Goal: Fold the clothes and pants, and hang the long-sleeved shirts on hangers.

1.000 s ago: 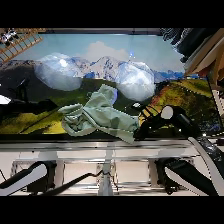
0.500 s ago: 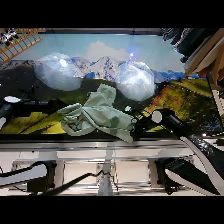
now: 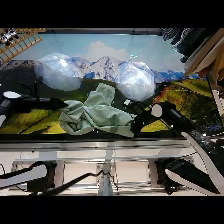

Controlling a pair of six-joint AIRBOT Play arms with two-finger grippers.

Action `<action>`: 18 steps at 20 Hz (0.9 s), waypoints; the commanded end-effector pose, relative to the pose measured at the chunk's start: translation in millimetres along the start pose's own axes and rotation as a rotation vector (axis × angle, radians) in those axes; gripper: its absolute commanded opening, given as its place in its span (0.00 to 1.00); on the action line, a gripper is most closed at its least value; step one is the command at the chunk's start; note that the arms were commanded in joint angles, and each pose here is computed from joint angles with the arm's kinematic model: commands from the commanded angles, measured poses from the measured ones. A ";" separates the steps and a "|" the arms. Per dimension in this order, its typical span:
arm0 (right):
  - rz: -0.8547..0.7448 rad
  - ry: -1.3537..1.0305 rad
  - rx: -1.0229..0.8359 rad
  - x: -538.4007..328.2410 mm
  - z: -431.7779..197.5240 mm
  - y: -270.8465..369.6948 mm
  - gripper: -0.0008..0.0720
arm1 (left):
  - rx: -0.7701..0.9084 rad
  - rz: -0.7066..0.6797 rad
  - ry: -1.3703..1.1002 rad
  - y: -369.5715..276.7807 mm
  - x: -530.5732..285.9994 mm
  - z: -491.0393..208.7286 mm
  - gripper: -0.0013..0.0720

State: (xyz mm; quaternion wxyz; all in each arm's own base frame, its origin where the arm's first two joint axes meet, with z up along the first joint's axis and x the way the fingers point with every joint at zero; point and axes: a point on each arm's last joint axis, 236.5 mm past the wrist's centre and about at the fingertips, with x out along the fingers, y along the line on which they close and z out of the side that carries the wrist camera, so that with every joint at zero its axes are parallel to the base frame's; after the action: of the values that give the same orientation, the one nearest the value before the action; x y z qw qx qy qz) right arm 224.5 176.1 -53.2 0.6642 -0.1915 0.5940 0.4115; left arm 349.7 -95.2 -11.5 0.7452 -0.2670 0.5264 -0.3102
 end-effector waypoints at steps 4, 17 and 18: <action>-0.052 -0.055 0.002 -68.6 41.7 -2.1 0.55 | 0.295 0.077 -0.267 -83.2 -114.7 79.8 0.03; 0.311 0.043 -0.197 39.2 37.5 77.3 0.49 | 0.306 0.068 -0.255 -96.7 -122.7 72.2 0.03; 0.299 0.036 -0.193 42.6 41.2 73.7 0.49 | 0.306 0.068 -0.255 -96.8 -122.6 72.1 0.03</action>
State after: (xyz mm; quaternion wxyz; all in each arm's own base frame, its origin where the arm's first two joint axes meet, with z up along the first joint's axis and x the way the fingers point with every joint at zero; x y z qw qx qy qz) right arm 186.3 249.0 -53.0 0.5586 -0.1649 0.5972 0.5514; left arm 371.8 -62.3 155.9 0.8497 -0.1704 0.3813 -0.3218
